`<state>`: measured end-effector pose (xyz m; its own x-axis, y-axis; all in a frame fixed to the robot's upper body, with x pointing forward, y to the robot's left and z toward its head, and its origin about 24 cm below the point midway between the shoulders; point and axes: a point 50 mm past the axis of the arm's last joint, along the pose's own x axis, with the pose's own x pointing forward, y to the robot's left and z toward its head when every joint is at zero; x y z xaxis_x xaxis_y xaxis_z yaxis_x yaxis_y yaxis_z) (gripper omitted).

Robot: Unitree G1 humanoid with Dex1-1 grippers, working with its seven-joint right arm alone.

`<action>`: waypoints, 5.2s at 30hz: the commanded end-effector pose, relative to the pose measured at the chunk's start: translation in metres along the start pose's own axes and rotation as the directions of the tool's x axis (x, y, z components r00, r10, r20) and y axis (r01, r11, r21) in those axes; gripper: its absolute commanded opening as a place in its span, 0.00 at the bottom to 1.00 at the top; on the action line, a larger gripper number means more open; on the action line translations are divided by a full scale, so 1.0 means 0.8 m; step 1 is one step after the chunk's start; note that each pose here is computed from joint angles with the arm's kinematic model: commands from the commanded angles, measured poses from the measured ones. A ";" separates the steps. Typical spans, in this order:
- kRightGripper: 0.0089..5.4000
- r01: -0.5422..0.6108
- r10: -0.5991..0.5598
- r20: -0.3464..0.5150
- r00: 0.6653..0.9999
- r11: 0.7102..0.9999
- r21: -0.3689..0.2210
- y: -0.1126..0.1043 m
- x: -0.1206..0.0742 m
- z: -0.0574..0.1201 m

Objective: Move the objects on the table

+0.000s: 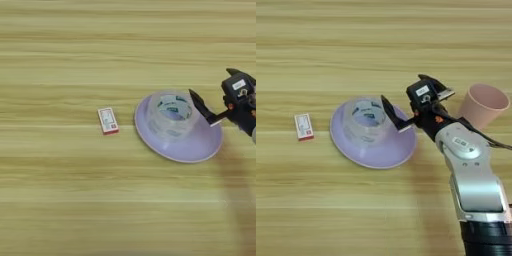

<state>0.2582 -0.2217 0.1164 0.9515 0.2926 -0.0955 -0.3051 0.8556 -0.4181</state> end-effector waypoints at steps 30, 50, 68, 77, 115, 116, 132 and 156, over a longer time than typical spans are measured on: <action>1.00 -0.500 0.491 0.123 0.862 0.864 0.054 0.175 0.063 0.057; 1.00 -0.487 0.486 0.037 0.873 0.869 0.087 0.180 0.085 0.029; 1.00 -0.482 0.489 -0.043 0.871 0.868 0.119 0.183 0.096 0.006; 1.00 -0.444 0.456 -0.092 0.885 0.887 0.125 0.178 0.107 -0.009; 0.47 -0.485 0.516 -0.119 0.848 0.847 0.217 0.186 0.107 -0.022; 0.45 -0.486 0.517 -0.119 0.848 0.847 0.217 0.186 0.107 -0.022; 0.39 -0.467 0.488 -0.076 0.869 0.862 0.198 0.180 0.107 -0.010; 0.39 -0.224 0.206 0.116 0.972 0.960 0.169 0.076 0.068 0.054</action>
<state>0.2856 -0.1220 0.0908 0.8136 0.5440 -0.2051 -0.5758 0.8030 -0.1538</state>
